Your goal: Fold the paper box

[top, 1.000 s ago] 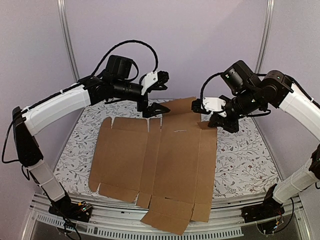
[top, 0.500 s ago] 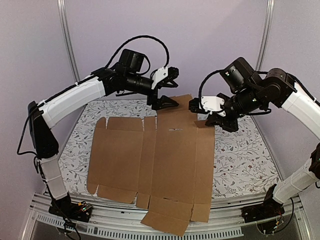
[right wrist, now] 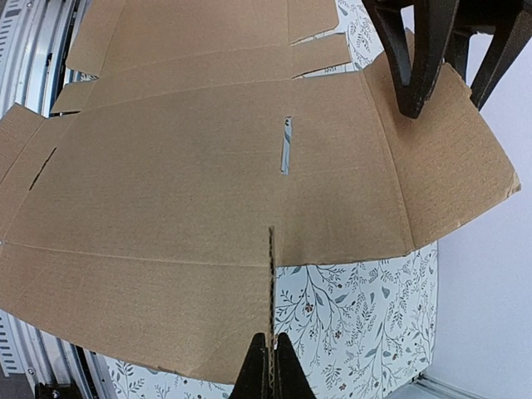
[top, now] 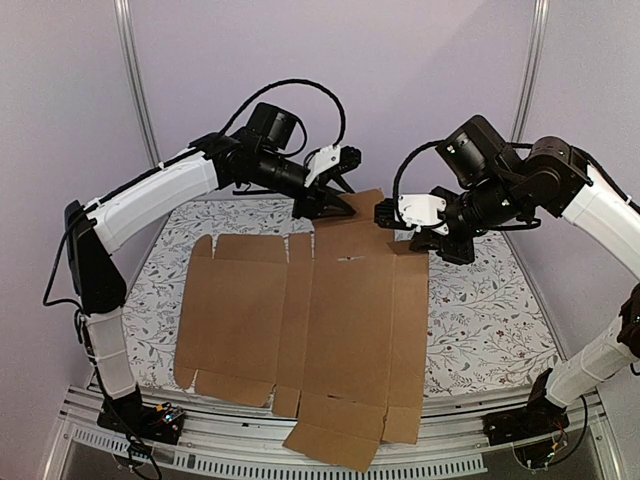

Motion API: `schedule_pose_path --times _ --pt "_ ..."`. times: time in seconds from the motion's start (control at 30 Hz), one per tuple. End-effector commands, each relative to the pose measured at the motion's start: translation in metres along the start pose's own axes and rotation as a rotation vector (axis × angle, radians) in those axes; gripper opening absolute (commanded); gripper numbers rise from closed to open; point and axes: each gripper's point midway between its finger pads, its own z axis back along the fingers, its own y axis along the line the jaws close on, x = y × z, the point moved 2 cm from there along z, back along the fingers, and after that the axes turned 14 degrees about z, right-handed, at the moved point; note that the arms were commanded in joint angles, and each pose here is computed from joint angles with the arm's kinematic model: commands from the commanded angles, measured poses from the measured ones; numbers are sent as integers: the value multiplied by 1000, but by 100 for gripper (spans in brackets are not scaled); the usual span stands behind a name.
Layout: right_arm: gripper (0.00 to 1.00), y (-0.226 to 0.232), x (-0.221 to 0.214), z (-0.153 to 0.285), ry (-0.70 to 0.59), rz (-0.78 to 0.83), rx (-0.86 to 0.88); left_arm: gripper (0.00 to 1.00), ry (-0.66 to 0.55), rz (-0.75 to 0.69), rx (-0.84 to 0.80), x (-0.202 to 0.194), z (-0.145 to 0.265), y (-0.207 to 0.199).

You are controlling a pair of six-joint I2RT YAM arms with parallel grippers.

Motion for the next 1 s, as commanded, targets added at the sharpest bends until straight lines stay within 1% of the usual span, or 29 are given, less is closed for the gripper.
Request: schedule_pose_path --times 0.0,0.1,0.23,0.33,0.43,0.47,0.53,0.67,0.87,0.97 --pt "0 -6 7 3 -13 9 -26 33 22 0 -10 -1 -1 -2" --pt "0 -6 8 3 -14 8 -28 22 26 0 -7 -3 -1 -2" --pt "0 -7 8 2 -8 4 -33 12 30 -4 5 -1 1 -1" --pt "0 -8 8 3 -8 -6 -41 0 34 -10 20 -1 3 0" --pt "0 -11 8 5 -8 -22 -58 0 32 -16 34 2 7 1" --pt "2 -13 8 5 -4 -31 -68 0 33 -18 42 3 8 1" --pt "9 -18 6 4 11 -61 -102 0 39 -24 65 3 10 4" --pt "31 -33 -7 6 47 -149 -182 0 39 -37 123 2 17 10" --pt "50 -47 -28 22 7 -322 -269 0 -29 5 226 0 33 32" --pt "58 -50 -36 32 -39 -421 -316 0 -81 46 280 -1 42 45"
